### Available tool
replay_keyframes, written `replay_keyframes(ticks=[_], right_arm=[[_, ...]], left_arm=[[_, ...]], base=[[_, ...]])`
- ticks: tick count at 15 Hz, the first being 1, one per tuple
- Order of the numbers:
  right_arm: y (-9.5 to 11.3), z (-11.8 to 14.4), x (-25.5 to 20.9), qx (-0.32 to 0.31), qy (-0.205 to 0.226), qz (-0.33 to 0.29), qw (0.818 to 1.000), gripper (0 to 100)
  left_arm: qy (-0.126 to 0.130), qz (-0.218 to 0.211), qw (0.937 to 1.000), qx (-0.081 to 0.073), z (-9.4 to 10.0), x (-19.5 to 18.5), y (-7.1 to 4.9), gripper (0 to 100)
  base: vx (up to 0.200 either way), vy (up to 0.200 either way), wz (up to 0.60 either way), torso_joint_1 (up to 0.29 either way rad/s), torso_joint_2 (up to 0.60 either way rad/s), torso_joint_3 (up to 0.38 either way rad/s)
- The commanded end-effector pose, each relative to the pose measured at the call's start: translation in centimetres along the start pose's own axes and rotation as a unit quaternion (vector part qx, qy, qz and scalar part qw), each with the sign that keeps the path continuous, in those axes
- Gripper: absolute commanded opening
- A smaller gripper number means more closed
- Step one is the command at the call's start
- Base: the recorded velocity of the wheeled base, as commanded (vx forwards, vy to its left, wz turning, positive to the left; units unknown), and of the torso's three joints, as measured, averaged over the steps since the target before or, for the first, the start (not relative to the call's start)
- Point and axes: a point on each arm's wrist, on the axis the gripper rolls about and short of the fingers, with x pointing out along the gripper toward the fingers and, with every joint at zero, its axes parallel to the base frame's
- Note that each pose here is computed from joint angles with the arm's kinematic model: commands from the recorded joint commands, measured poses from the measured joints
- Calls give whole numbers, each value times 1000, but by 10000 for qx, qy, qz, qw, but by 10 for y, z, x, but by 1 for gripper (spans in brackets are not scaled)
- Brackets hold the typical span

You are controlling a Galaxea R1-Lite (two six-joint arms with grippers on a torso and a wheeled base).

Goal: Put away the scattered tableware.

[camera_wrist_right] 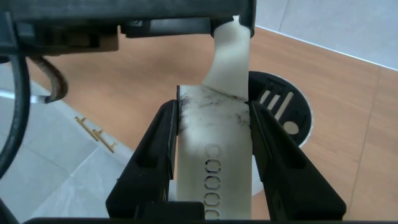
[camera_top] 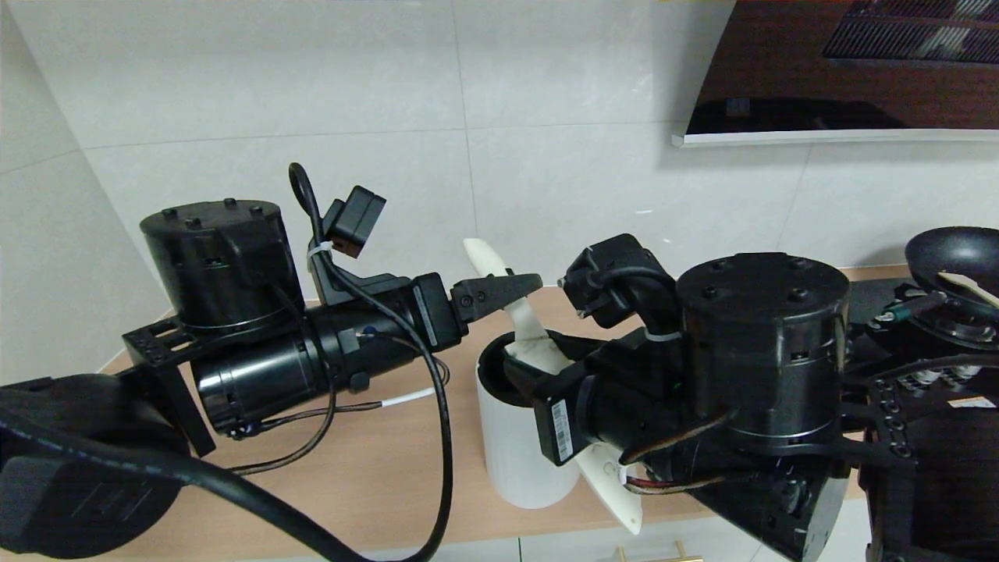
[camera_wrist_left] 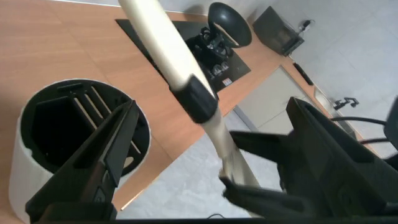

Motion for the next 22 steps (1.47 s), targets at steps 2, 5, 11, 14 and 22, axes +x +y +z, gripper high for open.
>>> replay_keyframes(ticks=[2,5,11,14,22], right_arm=[[4,-2,-1,-20,23,60,10000,0],[5,-3,-1,-23,37,73,10000,0],[6,0,0,127,-15,48,9999,0],[6,0,0,127,-15,48,9999,0],[5,5,-2,225,-152,-29,9996,0]], left_arm=[[-94,-14,10000,23,0,3,1,100],[-89,-20,10000,1,-2,6,3,100],[-119,-52,9999,-64,-4,8,-1,0],[-114,-58,9999,-63,-4,8,-2,0],[-243,-115,9996,-18,-1,7,-5,0]], base=[[0,0,0,0,0,0],[0,0,0,0,0,0],[0,0,0,0,0,0],[0,0,0,0,0,0],[0,0,0,0,0,0]])
